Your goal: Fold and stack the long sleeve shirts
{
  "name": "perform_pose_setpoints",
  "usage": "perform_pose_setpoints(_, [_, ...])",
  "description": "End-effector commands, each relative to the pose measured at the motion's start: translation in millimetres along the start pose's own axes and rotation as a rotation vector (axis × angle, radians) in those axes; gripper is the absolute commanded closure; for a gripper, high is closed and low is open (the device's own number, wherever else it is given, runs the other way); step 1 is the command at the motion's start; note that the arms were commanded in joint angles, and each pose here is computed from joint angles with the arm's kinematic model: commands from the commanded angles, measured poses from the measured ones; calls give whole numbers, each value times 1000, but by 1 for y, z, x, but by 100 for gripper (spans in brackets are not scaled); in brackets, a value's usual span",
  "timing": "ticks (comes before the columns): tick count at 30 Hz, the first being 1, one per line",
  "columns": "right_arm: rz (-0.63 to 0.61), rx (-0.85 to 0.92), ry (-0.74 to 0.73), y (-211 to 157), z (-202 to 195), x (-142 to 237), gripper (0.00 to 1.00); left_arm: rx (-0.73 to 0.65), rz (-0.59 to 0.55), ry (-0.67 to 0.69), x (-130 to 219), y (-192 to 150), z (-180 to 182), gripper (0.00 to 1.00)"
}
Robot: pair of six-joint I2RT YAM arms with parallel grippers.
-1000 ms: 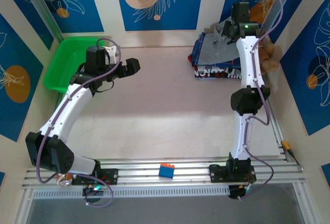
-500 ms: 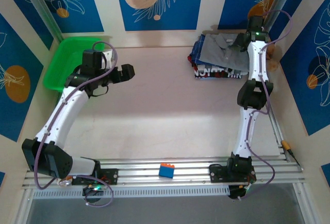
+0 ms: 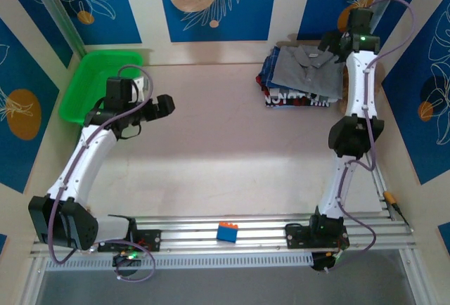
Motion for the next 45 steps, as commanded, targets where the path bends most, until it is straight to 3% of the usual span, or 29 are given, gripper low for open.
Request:
perform_pose_setpoints(1, [86, -18, 104, -17, 16, 33, 1, 3, -40, 47, 4, -4, 17, 0])
perform_pose_setpoints(7, [228, 58, 180, -111, 36, 57, 1, 35, -61, 198, -3, -29, 59, 0])
perform_pose_setpoints(12, [176, 163, 268, -198, 34, 101, 1, 0, -106, 348, 1, -44, 93, 0])
perform_pose_setpoints(16, [123, 171, 259, -250, -7, 119, 1, -92, -246, 422, 7, -42, 108, 0])
perform_pose_setpoints(21, [-79, 260, 319, -269, -35, 126, 1, -284, -420, 469, 0, -46, 117, 0])
perform_pose_setpoints(25, [-287, 266, 371, -275, -51, 115, 1, -337, -433, 462, -18, -68, 124, 0])
perform_pose_setpoints(30, [-332, 243, 384, -283, -57, 102, 1, -378, -475, 357, -46, -90, 121, 0])
perform_pose_setpoints(35, [-369, 238, 442, -285, -58, 89, 1, -417, -487, 275, -67, -83, 117, 0])
perform_pose_setpoints(38, [-390, 248, 414, -285, -61, 73, 1, -441, -560, 241, -83, -88, 118, 0])
perform_pose_setpoints(40, [-400, 251, 416, -285, -63, 65, 1, -433, -488, 239, -84, -93, 119, 0])
perform_pose_setpoints(43, [-402, 262, 403, -284, -64, 52, 1, -447, -525, 205, -86, -89, 115, 0])
perform_pose_setpoints(45, [-418, 255, 388, -281, -66, 43, 1, -444, -478, 194, -90, -89, 115, 0])
Point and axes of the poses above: each hand's point on the last joint's axis, 136 mm out from that joint toward the fingers, its own x axis back along the fingers, its own z axis along the line the jaws close on, y = z × x, the point moved 3 cm from there along x, back along the fingers, and after that the axes turned 10 degrees about -x, right-handed, at the moved point
